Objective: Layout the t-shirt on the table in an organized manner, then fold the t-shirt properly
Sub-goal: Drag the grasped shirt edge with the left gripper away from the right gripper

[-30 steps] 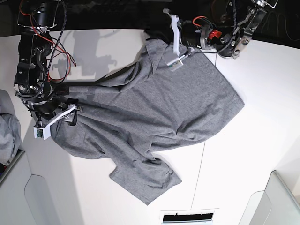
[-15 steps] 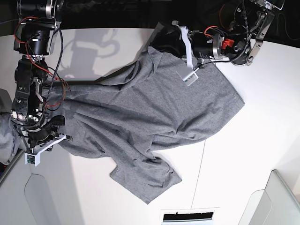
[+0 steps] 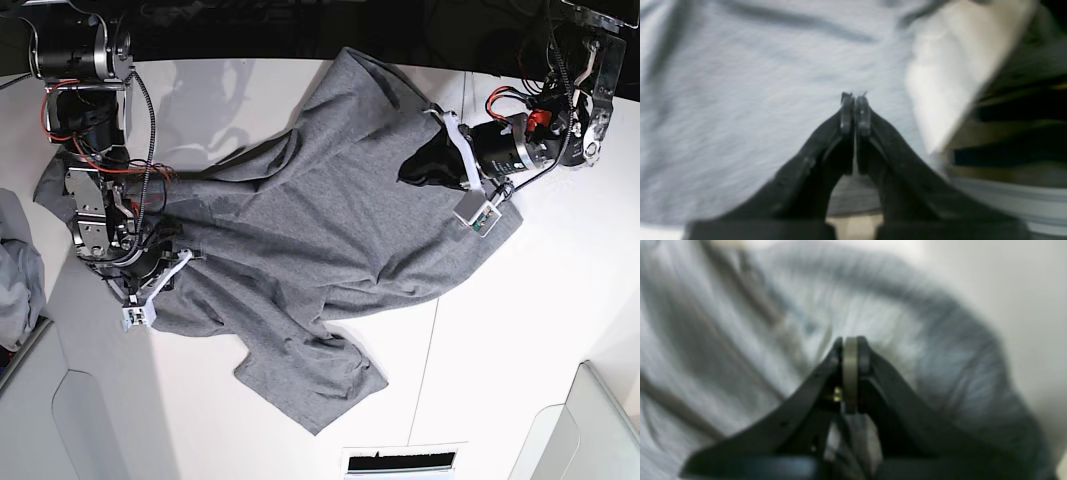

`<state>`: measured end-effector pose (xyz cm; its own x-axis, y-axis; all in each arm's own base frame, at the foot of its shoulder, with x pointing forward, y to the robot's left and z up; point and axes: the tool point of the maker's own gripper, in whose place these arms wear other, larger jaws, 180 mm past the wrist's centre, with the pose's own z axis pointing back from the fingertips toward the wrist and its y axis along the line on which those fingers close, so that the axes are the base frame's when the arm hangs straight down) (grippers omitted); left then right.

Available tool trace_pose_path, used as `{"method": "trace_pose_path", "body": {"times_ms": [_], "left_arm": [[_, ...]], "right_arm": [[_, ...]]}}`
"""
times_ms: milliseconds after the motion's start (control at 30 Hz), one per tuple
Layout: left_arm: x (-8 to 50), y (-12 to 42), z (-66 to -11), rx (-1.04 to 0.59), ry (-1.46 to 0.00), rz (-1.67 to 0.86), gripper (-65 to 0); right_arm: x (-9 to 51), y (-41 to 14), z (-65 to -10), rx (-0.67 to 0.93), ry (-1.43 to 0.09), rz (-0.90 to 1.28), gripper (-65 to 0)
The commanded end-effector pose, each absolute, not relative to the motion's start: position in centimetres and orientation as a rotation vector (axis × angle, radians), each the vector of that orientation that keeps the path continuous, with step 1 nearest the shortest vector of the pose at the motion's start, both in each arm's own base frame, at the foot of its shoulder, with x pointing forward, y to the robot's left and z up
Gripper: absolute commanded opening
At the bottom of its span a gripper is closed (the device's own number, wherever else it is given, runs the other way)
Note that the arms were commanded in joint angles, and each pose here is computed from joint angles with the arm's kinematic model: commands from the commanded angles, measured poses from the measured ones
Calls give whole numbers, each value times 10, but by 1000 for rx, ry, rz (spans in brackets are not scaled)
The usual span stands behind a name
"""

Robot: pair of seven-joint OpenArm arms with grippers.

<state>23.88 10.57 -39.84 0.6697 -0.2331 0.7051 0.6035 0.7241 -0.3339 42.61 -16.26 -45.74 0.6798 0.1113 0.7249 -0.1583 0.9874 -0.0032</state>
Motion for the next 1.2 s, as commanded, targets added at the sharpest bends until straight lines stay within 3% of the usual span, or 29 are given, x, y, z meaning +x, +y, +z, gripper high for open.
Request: {"method": "trace_pose_path", "body": {"times_ms": [0,367,567,800,933,1167], "left_arm": [[248,112,-397,-585,-710,-498,-632],[264,206,-495,-389,-467,-270,-632],[311,231,-472,-324,-525,-278,-632],[343,243,-429,-356,-572,-274,-624],[332,227,-393,-488,-600,-284,-533],[276,192,-371,-512,-589,-497,-338]], "right_arm": [[440,-171,-443,40,-839,167,-650],[415,-250,-452,-68,-767,132,-650],[385,-270,-471,-94,-702,119,-650],[400,-261,-445,31,-819,-11,-650],[408,-248,-433,78,-860,-7,-650],[407,-246,-436,83,-850,-9,-650]]}}
